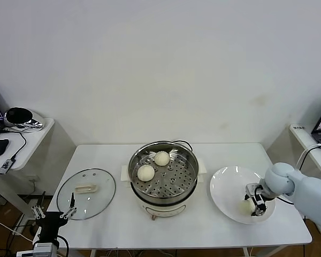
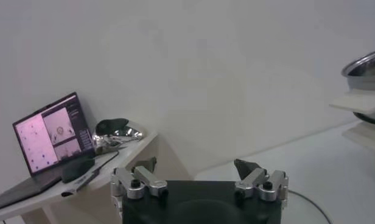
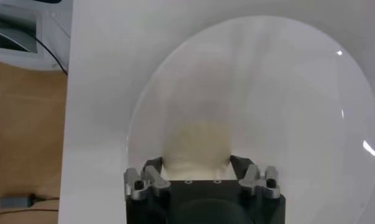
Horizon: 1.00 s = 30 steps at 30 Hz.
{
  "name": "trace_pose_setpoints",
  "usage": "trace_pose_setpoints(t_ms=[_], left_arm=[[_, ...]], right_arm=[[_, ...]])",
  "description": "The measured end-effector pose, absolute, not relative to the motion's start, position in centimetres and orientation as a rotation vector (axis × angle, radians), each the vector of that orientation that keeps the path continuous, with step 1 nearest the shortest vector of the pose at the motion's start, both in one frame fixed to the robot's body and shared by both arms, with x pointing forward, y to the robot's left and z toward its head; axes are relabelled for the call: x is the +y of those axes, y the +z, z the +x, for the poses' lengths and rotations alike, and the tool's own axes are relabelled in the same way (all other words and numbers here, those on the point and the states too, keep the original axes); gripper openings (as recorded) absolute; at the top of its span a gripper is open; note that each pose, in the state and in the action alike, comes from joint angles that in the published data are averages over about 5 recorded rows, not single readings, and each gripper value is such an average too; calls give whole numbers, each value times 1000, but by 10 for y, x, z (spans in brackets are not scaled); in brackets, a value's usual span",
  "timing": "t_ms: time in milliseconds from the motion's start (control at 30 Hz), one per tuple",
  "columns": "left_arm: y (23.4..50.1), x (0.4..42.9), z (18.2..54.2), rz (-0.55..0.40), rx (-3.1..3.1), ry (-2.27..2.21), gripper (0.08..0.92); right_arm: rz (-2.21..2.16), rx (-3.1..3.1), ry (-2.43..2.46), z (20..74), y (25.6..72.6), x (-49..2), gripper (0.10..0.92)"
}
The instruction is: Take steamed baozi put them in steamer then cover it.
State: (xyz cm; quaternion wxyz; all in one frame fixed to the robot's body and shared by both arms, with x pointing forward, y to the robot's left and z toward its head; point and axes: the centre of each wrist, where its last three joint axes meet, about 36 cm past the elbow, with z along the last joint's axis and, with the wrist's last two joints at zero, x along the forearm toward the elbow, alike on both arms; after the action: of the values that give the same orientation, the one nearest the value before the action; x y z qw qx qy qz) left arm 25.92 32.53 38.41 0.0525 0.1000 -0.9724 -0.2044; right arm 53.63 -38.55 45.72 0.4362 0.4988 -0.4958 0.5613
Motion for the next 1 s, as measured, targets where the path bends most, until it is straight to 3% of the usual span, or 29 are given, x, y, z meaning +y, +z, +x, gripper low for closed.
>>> trace_pose_setpoints(t_ms=[467,767,1000], left_arm=[[387,325,260,298,-2967,-625,823],[389,325,262,292,-2974,-623,823],[391,325,261,291,-2977,-619,823]], right_arm=[[1247,-1294,1391,552,509,-391,560],[1276,-1403,1417,588,594,-376,560],[1389,-1471,1530,613,667,-321,561]])
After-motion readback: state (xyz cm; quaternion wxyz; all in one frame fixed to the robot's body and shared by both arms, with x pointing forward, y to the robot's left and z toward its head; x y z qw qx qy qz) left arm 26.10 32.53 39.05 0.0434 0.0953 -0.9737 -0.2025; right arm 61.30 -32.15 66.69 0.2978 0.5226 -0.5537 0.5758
